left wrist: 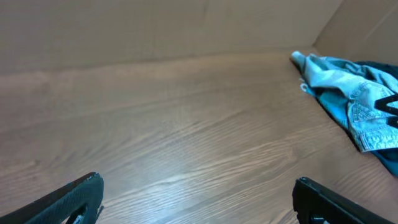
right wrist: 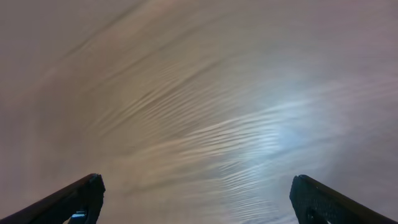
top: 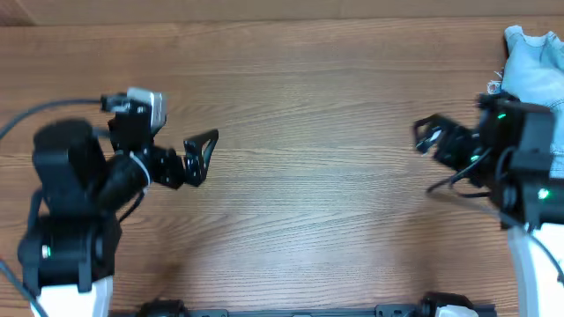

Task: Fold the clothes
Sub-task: 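Raise the left gripper to a hover and reach the right gripper into the denim shorts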

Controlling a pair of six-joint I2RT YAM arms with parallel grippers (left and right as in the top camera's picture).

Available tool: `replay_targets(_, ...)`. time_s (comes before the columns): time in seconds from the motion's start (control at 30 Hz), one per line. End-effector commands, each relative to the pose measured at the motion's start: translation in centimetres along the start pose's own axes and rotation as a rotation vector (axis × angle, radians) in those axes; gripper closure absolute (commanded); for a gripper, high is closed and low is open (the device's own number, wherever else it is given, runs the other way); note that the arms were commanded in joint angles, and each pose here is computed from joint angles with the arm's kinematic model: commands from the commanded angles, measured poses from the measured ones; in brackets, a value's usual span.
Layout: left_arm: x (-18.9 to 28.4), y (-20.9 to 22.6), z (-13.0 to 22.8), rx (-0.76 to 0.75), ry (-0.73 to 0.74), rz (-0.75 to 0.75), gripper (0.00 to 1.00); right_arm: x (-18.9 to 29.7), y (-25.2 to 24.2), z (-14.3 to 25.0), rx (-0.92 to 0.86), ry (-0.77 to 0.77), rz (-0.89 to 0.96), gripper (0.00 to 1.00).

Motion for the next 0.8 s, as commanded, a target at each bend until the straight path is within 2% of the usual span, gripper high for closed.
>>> replay_targets(0.0,-1.1,0.3,-0.6,0.015,0.053,0.033,0.00,0.6,-5.2,-4.1,-0.310,-0.080,0.090,0.00)
replay_targets(0.17,-3.2,1.4,0.6,0.063,0.133,0.045,0.00,0.3,-14.4,-6.4,-0.605,-0.055,0.187,0.00)
replay_targets(0.37,-5.3,2.5,1.7,0.123,0.209,0.056,0.00,-2.3,-21.3,-6.9,-0.825,-0.008,0.283,0.00)
replay_targets(0.5,-6.1,2.8,2.4,0.165,0.247,0.059,0.00,-3.9,-24.0,-7.6,-0.898,-0.041,0.345,0.00)
replay_targets(0.77,-6.5,3.0,2.6,0.173,0.261,0.059,0.00,-4.8,-25.8,-9.3,-0.856,-0.135,0.389,0.00)
Point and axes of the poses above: each gripper's point midway between its finger pads, its own x axis back along the fingers, its own y axis along the line the jaws close on, z = x × y, the point moved 6 cm from there along x, back along the fingers, and after that the axes turned 9 degrees about -x, right-handed, at the moved point
